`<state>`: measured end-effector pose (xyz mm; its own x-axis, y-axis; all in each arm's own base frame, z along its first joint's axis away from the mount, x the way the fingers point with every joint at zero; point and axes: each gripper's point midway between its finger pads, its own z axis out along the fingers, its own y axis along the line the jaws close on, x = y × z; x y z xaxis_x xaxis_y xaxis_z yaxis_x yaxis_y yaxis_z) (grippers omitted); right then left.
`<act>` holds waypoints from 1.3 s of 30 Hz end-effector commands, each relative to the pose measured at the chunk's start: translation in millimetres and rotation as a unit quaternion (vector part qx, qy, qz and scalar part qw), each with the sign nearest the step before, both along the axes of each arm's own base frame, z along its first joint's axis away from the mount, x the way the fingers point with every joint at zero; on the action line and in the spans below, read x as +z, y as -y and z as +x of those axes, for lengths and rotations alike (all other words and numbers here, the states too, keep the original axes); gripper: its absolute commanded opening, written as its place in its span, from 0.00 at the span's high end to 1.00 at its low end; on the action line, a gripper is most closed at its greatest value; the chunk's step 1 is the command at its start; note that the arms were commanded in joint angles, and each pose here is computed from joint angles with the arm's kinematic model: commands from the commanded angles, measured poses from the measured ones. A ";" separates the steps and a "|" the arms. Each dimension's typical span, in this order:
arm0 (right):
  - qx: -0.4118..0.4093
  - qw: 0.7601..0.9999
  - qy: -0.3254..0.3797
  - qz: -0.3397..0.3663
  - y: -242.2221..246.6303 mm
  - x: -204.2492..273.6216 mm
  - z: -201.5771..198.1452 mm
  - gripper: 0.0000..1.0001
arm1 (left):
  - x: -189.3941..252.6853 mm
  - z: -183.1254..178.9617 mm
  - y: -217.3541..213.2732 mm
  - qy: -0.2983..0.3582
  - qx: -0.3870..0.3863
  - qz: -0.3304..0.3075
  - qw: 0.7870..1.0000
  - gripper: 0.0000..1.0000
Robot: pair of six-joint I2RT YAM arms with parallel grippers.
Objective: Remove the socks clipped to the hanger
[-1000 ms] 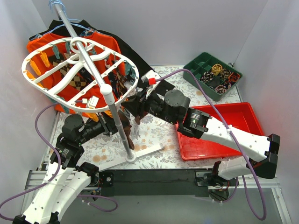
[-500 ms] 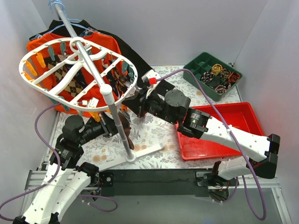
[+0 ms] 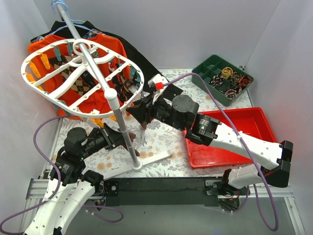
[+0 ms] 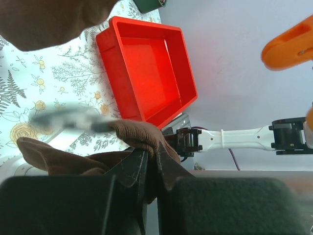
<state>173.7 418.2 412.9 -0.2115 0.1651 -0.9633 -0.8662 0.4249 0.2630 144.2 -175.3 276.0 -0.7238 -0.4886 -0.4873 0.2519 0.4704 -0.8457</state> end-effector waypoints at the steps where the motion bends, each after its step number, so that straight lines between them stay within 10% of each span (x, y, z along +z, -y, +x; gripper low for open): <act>1: 0.002 1.000 -0.001 0.001 4.5 -6.0 -4.4 0.50 | 1.0 3.6 1.4 -0.004 0.004 -0.005 1.000 1.00; 14: -0.018 0.999 -0.023 -0.039 42.1 -51.0 -11.9 0.25 | 0.8 32.1 13.6 -0.012 0.004 -0.002 1.000 1.00; 39: 0.082 0.993 -0.043 -0.078 22.9 -106.7 -42.3 0.34 | 14.8 24.0 29.4 -0.021 -0.054 -0.025 0.998 1.00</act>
<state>137.9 403.5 282.4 -0.3063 -0.1112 -0.9454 -0.9048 0.3426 0.2528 173.0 -201.3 271.1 -0.7922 -0.4413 -0.4215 0.2223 0.4345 -0.8728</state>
